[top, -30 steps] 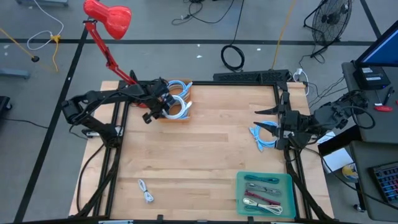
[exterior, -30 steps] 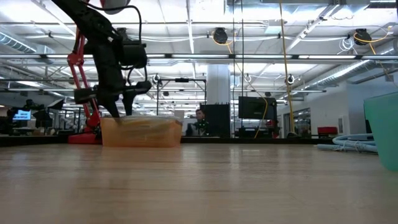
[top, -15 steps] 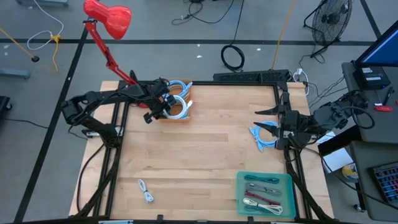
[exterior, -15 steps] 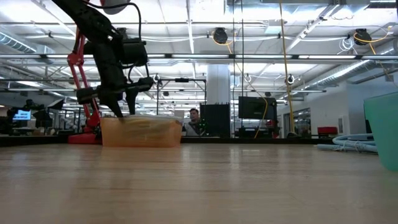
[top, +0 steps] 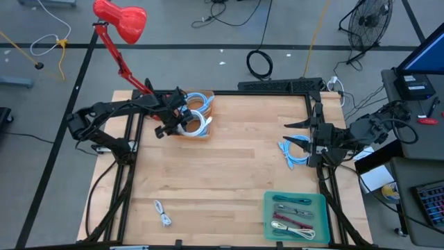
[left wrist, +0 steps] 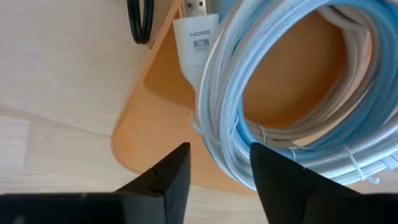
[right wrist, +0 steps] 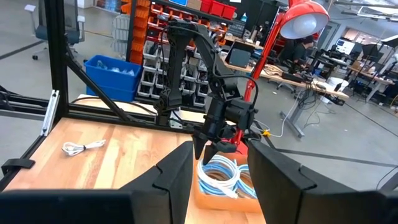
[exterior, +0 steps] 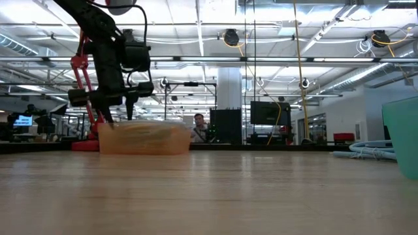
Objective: Pick & Place USB Port
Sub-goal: Put the light blue wire cable into the orange bin
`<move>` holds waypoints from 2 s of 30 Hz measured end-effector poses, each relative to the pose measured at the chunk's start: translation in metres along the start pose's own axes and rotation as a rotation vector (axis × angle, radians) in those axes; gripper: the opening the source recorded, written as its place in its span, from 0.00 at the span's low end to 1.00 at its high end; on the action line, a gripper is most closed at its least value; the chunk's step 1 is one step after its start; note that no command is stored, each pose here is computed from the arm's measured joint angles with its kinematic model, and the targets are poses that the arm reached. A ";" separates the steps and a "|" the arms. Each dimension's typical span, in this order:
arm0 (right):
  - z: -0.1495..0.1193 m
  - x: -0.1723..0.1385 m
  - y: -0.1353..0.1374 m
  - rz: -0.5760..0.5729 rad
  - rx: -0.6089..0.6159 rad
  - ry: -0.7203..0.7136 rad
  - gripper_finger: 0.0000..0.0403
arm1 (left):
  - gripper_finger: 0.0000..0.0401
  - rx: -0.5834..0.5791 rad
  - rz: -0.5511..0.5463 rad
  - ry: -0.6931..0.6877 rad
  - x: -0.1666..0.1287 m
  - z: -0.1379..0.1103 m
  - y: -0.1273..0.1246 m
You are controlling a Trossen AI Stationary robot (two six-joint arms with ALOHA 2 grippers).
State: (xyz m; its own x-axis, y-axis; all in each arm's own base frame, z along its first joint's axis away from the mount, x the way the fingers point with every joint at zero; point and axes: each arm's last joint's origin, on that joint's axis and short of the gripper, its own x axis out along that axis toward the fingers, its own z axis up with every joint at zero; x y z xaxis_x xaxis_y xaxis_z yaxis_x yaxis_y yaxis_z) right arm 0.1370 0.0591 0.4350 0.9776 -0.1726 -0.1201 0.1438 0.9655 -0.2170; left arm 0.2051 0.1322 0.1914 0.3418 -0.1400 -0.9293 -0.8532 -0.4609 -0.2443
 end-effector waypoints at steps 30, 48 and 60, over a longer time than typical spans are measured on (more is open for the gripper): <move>-0.015 -0.014 -0.013 -0.066 0.089 0.102 0.36 | 0.53 0.772 -0.782 -0.193 -0.121 -0.100 -0.099; -0.150 0.003 0.013 -0.183 0.726 0.914 0.35 | 0.53 1.135 -0.730 -0.306 -0.104 -0.179 -0.078; -0.236 0.057 0.025 -0.263 0.805 1.051 0.39 | 0.53 1.288 -0.731 -0.315 -0.099 -0.210 -0.063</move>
State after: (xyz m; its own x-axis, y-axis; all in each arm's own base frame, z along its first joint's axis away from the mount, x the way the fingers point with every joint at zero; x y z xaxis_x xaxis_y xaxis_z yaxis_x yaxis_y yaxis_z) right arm 0.1596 0.0277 0.1938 0.3804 -0.0853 -0.9209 0.7108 0.6640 0.2321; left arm 0.3074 -0.0086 0.3573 0.8772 0.0380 -0.4786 -0.3474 0.7383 -0.5781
